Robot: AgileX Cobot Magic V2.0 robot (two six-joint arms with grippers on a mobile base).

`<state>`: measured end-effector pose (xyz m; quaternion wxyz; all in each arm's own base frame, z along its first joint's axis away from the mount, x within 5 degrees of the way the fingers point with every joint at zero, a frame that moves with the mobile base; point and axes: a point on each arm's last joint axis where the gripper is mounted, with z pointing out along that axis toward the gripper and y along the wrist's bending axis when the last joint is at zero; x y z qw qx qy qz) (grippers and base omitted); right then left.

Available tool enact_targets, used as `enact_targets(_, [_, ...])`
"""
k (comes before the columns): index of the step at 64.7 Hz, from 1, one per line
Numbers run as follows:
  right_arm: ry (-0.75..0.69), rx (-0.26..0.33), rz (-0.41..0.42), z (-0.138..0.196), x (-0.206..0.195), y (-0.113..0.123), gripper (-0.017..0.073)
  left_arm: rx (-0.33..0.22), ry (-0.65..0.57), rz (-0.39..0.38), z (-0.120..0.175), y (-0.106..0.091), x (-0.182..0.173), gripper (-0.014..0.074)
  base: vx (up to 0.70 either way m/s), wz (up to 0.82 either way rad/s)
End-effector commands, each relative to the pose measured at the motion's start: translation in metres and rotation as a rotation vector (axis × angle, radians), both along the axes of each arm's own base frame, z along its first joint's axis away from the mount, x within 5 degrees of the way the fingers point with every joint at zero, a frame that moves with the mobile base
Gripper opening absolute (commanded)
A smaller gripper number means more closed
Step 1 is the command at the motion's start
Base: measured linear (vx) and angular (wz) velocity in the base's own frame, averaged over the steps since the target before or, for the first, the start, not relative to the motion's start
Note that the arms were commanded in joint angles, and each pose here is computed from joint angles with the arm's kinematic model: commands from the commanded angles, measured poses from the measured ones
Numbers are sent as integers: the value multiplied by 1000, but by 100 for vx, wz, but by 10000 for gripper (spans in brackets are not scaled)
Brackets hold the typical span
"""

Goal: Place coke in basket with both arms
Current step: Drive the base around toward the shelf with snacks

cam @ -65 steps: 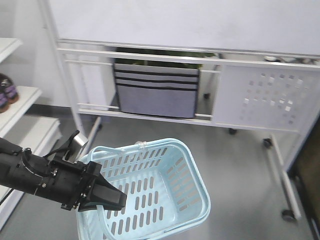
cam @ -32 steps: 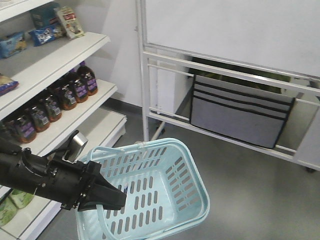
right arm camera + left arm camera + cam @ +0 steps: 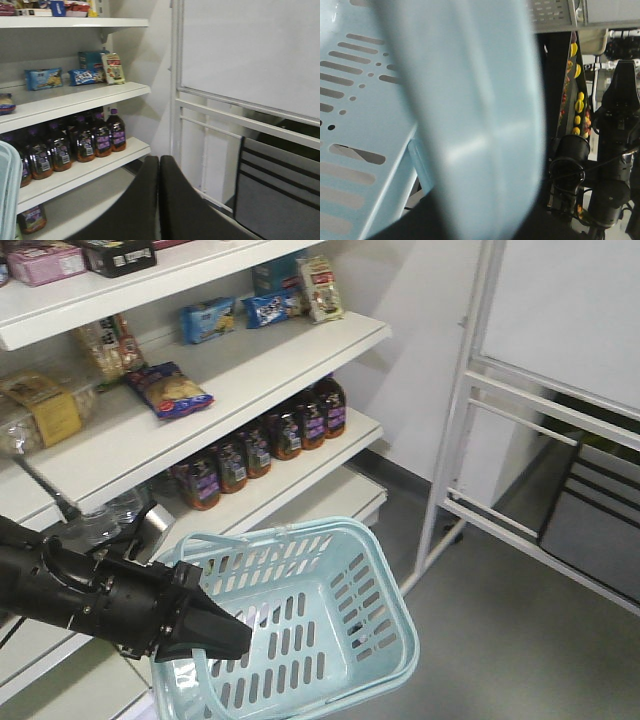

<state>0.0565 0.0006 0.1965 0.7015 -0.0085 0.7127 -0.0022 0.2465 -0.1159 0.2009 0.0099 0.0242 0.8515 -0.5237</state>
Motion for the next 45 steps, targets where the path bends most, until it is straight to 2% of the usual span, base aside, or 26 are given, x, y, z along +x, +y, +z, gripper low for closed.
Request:
enact_targets(1, [-78, -11, -8, 4, -1, -1, -10, -109, -41, -3, 24, -4, -1, -6, 15, 57])
enact_targets(45, [-78, -11, -8, 4, -1, -1, -10, -109, -41, -3, 24, -4, -1, -6, 15, 58])
